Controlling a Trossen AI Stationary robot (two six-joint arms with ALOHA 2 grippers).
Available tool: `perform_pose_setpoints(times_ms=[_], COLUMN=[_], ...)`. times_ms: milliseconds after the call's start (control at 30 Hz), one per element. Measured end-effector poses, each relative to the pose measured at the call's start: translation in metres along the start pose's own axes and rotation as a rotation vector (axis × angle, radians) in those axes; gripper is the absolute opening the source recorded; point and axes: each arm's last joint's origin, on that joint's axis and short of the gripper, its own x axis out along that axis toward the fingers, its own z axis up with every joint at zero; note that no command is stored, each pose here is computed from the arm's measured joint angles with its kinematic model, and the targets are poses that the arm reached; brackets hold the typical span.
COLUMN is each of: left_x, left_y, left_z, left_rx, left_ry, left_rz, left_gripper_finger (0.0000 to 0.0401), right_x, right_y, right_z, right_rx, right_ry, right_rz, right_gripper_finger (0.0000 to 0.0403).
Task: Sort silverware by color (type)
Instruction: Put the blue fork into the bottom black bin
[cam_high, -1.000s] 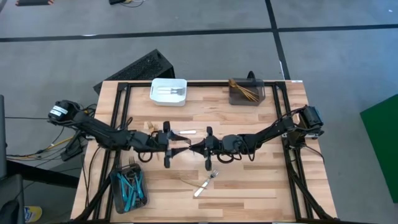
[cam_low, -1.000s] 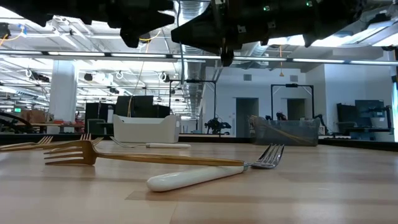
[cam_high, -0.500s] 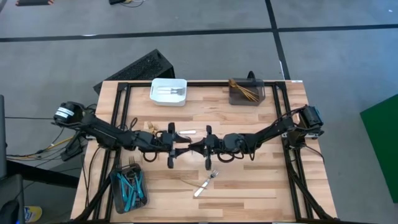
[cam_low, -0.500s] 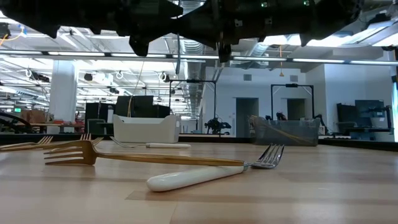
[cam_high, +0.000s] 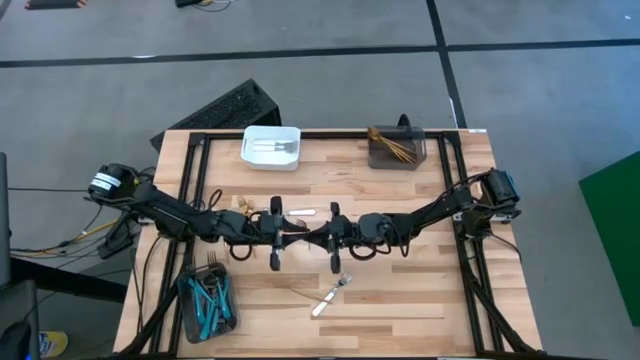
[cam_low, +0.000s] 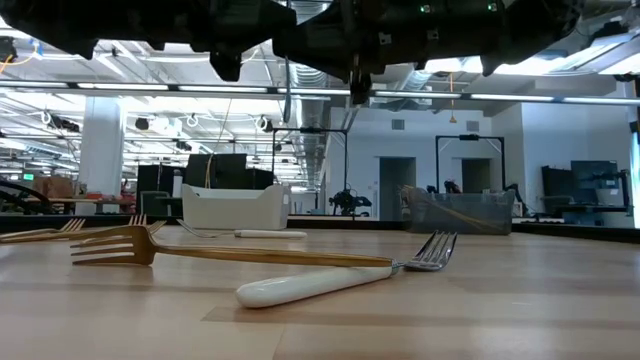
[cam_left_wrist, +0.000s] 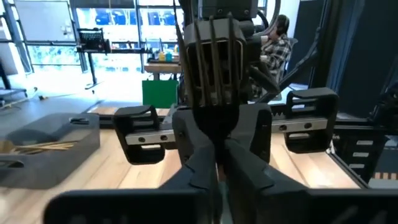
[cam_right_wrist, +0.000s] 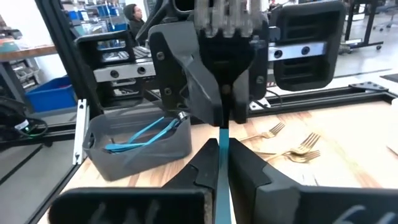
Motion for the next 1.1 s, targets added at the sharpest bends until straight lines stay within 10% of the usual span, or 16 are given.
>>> perform_pose_setpoints(times_ms=[300, 800, 1100], left_x=[-0.014, -0.147, -0.192], left_y=[-0.008, -0.057, -0.070], left_z=[-0.004, 0.017, 0.001], left_rx=[-0.051, -0.760, -0.855], left_ry=[0.158, 0.762, 0.782], left_rz=[0.023, -0.035, 0.124], left_gripper_finger=[0.0004, 0.0004, 0.0004], right_x=[0.000, 0.001, -0.002], right_y=[0.000, -0.006, -0.003], right_z=[-0.002, -0.005, -0.001], right_rx=[0.038, 0.116, 0.122], right_ry=[0.024, 0.059, 0.055], right_rz=[-0.003, -0.030, -0.019], right_gripper_finger=[0.0087, 0.0109, 0.0109])
